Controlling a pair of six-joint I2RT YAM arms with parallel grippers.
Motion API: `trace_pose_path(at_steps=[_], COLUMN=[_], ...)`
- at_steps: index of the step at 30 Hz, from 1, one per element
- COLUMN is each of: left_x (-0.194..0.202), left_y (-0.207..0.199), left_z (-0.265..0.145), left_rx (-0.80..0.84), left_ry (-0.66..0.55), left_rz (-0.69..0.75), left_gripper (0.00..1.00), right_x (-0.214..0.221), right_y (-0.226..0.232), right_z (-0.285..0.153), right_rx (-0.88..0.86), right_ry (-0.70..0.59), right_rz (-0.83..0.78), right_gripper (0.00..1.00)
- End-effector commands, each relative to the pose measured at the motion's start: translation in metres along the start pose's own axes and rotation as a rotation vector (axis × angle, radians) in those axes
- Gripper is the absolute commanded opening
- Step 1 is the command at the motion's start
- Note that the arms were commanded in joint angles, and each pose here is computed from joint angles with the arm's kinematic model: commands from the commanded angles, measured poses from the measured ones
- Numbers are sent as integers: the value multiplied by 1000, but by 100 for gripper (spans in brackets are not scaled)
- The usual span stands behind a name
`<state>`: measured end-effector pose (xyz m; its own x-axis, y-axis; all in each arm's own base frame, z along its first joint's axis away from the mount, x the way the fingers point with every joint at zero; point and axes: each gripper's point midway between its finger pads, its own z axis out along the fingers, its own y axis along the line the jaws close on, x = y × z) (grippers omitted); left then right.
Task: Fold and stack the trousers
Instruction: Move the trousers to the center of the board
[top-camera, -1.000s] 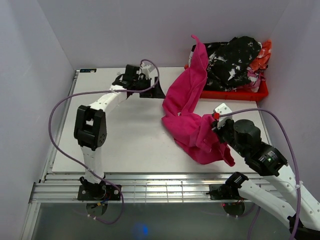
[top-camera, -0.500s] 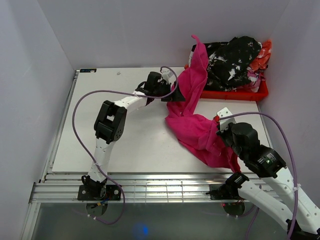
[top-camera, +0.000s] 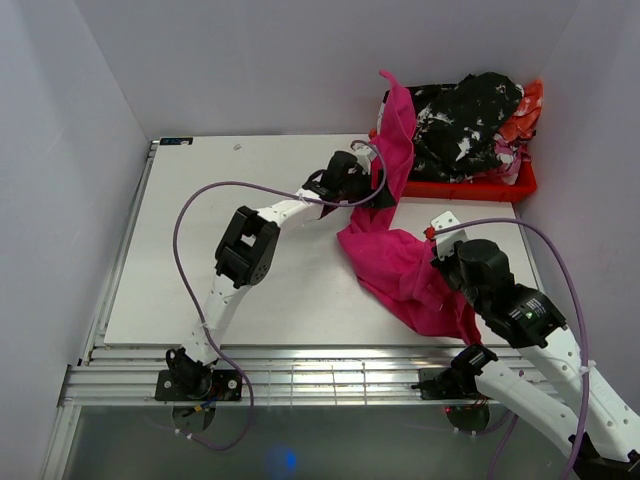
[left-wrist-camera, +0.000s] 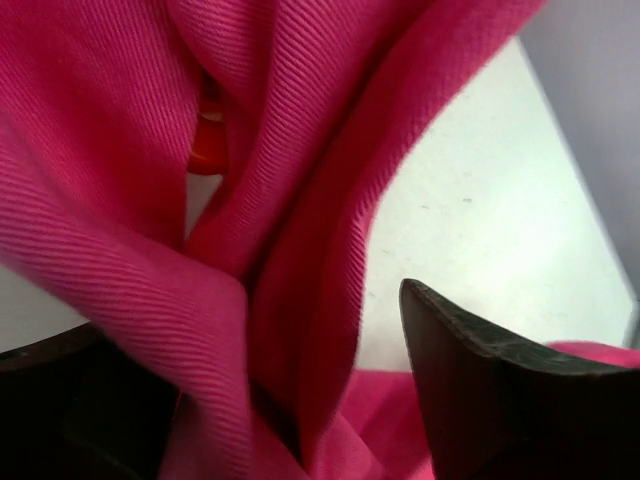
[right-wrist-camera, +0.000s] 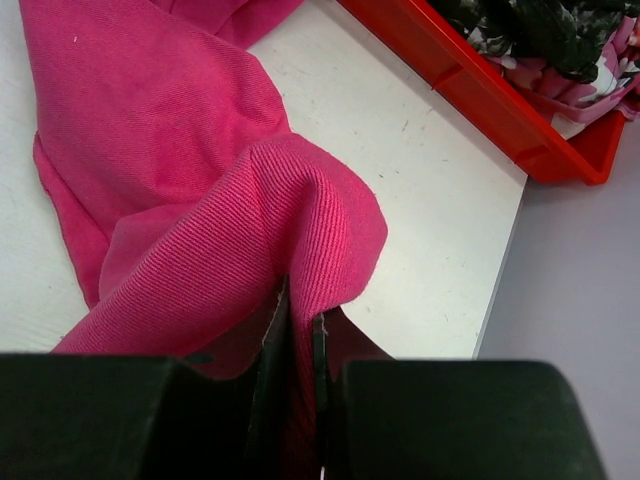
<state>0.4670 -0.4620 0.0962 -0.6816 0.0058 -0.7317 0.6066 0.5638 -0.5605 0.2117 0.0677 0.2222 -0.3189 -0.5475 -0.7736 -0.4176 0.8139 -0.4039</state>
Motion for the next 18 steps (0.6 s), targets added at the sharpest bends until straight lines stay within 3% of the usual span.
trace_pose_path(at_steps=[1,4,5,7,8,9,10,13,14,15,17,18], left_x=[-28,-35,-32,-36,-46,-59,-86,-111,-148,-144,-176,-168], left_y=[3,40,47,60,61,72,55,71,45,61,35,39], left_z=[6,7,5,-11,-20,-37,-61,-123,-164,-188,-249,-265], left_rx=[-135,-279,-287,-247,-217,-221,-178,-207,-183,-229,-262,-293], left_ry=[-73,-71,-52,-42,-69,-91,-130,-194,-286,-293,-395,-394], left_rz=[52,5,-16,-114,-134,-159,-135,-98,-34,-35,73,74], left_gripper=[88,69,48,21,0,0,0,0,0,0,0,0], right_x=[-20,-21,-22,-23,-25,-29,-36,-56,-66,-72,-90,-96], right_y=[-21,-25,-26,-29,-31,-33,-36,-41,-44,-42,-47,-46], right_z=[-10,-11,-11,-12,-12,-11,-14,-12,-14,-9,-8,-4], right_rx=[73,90,92,105,112,119,126,132,136,122,129,121], right_ry=[-52,-51,-52,-53,-56,-63,-84,-130,-156,-163,-210,-216], right_rz=[12,6,2,-4,-2,3,10,15,9,-3,-24,-35], right_gripper=[8,8,8,8,8,8,8,8,8,8,8,8])
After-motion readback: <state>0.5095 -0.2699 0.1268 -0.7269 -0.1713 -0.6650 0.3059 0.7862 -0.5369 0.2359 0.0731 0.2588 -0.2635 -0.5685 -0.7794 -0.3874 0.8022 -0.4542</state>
